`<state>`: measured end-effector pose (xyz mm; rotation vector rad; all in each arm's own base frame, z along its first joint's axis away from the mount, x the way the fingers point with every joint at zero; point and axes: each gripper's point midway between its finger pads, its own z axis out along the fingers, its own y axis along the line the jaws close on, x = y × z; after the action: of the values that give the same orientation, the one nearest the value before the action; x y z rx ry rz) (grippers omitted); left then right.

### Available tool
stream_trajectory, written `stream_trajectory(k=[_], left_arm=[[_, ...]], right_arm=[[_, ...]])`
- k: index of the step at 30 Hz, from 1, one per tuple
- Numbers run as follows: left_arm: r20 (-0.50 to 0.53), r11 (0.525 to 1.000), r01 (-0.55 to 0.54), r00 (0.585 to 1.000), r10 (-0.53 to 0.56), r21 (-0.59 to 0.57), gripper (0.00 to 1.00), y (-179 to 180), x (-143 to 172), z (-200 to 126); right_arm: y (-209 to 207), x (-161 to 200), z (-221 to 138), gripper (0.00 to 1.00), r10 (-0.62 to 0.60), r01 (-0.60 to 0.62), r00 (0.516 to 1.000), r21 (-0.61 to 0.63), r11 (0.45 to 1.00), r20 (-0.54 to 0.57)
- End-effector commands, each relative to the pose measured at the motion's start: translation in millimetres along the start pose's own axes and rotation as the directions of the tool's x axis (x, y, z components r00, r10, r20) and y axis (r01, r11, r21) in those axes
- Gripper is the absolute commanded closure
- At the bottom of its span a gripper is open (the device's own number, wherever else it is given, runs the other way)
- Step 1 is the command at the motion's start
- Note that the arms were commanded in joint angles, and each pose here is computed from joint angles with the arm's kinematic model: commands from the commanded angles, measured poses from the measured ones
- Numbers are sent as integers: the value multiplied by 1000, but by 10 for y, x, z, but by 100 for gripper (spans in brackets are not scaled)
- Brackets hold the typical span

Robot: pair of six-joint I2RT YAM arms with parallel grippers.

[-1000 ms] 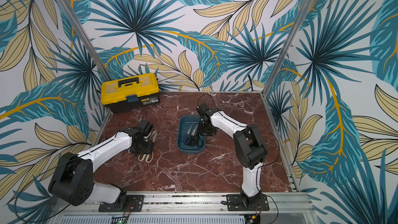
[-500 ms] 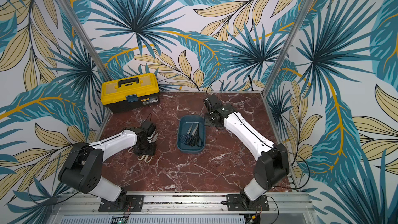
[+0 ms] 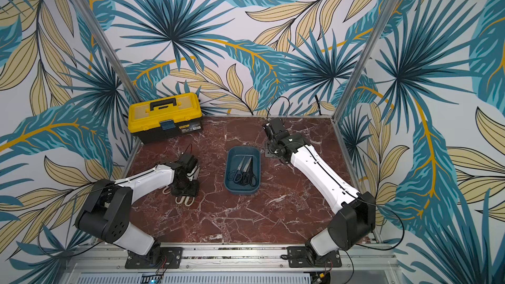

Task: Put the scissors into the storage box
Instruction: Pick up the scissors from the center of the board.

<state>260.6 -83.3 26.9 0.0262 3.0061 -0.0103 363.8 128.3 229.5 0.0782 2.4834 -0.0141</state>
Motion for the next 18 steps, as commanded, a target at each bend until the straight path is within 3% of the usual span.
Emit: stream_trajectory(k=[1, 8, 18], left_arm=[[55, 1000, -6, 998, 5, 19, 29, -9, -68, -130], [86, 1000, 1, 996, -3, 21, 35, 34, -66, -187], [14, 1000, 5, 1000, -4, -20, 41, 101, 47, -71]], right_arm=[[-76, 20, -76, 49, -3, 3, 1000, 17, 1000, 2], [-147, 39, -124, 48, -12, 12, 1000, 42, 999, 7], [-178, 69, -110, 48, -21, 21, 1000, 57, 998, 3]])
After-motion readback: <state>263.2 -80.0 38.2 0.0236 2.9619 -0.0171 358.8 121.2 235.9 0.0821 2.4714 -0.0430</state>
